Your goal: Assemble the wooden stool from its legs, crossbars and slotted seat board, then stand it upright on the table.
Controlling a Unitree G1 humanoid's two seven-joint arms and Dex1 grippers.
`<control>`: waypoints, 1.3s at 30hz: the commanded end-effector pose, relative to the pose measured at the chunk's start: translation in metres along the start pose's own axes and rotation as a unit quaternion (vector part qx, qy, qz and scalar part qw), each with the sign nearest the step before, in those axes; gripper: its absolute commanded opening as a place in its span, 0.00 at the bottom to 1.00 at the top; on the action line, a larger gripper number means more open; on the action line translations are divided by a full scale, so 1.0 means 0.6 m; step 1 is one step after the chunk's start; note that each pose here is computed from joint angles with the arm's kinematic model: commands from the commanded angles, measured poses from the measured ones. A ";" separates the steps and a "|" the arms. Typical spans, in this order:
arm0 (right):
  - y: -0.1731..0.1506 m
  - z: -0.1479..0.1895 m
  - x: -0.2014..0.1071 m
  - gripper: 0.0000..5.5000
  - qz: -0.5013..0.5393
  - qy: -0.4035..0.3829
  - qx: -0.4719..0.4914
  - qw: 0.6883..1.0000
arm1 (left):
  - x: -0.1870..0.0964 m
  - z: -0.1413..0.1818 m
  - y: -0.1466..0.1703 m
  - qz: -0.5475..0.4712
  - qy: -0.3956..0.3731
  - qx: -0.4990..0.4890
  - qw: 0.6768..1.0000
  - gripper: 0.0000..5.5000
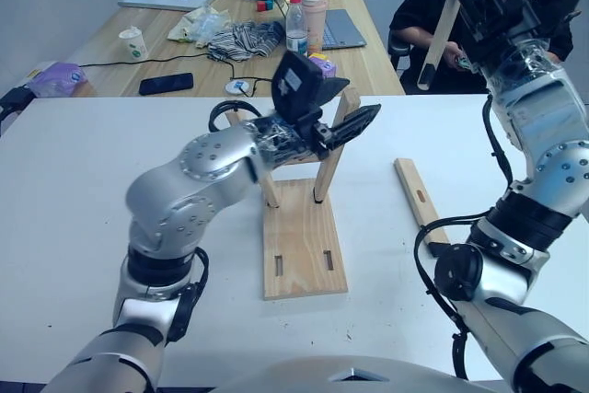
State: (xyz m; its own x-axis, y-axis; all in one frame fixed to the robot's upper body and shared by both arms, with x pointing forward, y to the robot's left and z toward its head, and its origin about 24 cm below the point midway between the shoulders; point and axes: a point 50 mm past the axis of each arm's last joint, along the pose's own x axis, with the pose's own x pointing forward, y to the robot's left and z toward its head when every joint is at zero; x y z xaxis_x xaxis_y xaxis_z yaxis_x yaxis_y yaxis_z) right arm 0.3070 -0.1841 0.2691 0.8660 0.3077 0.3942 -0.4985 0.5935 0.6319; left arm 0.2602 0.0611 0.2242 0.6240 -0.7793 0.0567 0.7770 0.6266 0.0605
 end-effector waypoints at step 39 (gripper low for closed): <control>0.060 -0.033 -0.009 0.24 0.071 0.028 -0.056 0.996 | 0.065 0.055 -0.004 0.022 -0.037 -0.219 0.975 0.09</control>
State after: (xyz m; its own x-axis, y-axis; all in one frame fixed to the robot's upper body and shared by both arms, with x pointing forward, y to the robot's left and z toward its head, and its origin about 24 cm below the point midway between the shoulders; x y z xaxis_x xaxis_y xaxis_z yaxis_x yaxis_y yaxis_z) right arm 0.2880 -0.1484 0.2729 0.8012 0.4268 0.4193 -0.5974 0.6105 0.5201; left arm 0.2778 0.0320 0.2582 0.6565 -0.7394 0.1493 0.7319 0.5764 -0.3634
